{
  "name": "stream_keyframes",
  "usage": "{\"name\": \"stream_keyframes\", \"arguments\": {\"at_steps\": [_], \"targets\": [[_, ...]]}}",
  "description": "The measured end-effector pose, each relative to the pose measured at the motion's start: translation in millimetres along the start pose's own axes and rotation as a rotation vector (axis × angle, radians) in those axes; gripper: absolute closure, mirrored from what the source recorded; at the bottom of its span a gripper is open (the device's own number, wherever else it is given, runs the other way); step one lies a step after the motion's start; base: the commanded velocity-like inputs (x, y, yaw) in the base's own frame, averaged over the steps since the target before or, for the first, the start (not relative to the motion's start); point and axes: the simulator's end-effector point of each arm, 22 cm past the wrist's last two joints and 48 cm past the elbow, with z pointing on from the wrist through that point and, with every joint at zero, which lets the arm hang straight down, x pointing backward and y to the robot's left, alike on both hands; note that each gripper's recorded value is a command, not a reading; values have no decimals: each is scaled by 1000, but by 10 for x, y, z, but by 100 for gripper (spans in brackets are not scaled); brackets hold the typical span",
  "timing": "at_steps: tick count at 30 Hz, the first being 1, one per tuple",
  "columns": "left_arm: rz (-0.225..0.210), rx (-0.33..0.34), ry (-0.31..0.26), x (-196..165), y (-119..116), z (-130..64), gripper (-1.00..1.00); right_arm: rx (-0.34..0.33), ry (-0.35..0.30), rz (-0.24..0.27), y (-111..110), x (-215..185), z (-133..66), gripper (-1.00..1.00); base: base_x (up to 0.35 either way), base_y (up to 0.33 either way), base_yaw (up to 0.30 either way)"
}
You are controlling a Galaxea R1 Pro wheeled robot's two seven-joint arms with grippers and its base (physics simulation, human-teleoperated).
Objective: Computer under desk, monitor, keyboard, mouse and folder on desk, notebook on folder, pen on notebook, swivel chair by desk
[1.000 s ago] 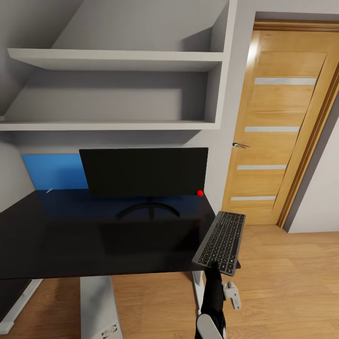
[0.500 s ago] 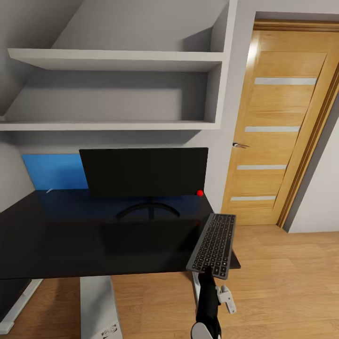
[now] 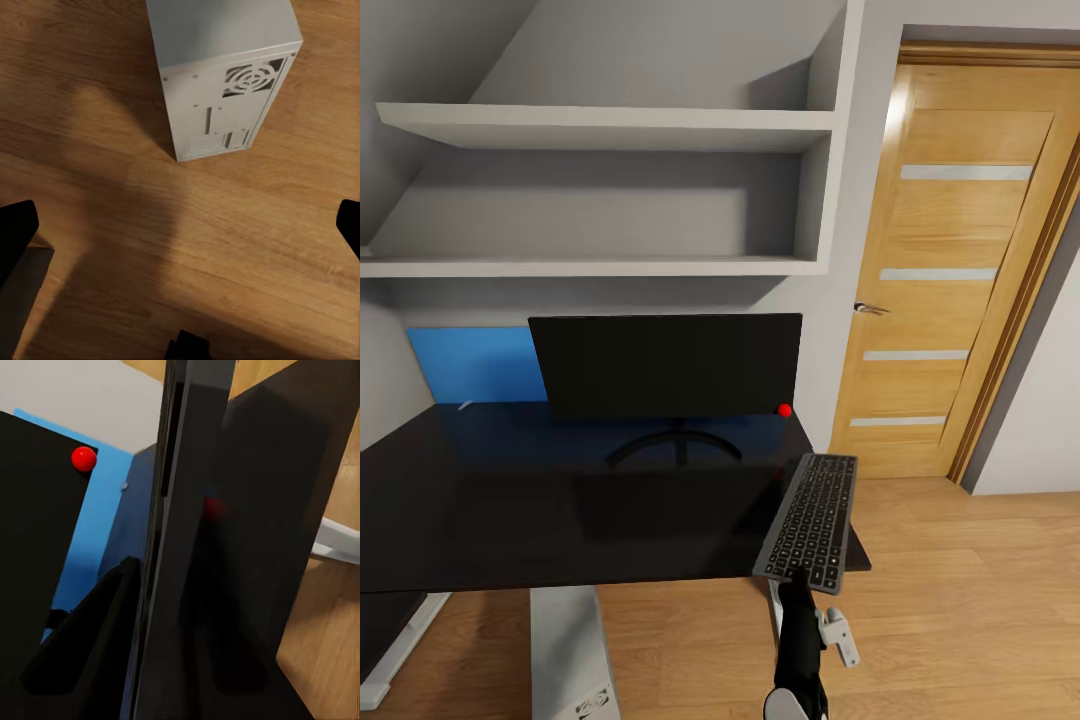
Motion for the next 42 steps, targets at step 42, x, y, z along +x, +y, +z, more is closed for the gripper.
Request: {"name": "stream_keyframes", "arguments": {"at_steps": [42], "targets": [[-8,15,2,20,-107,-19,-100,-10,-38,6,36,-173,77,100,27,22,0]]}}
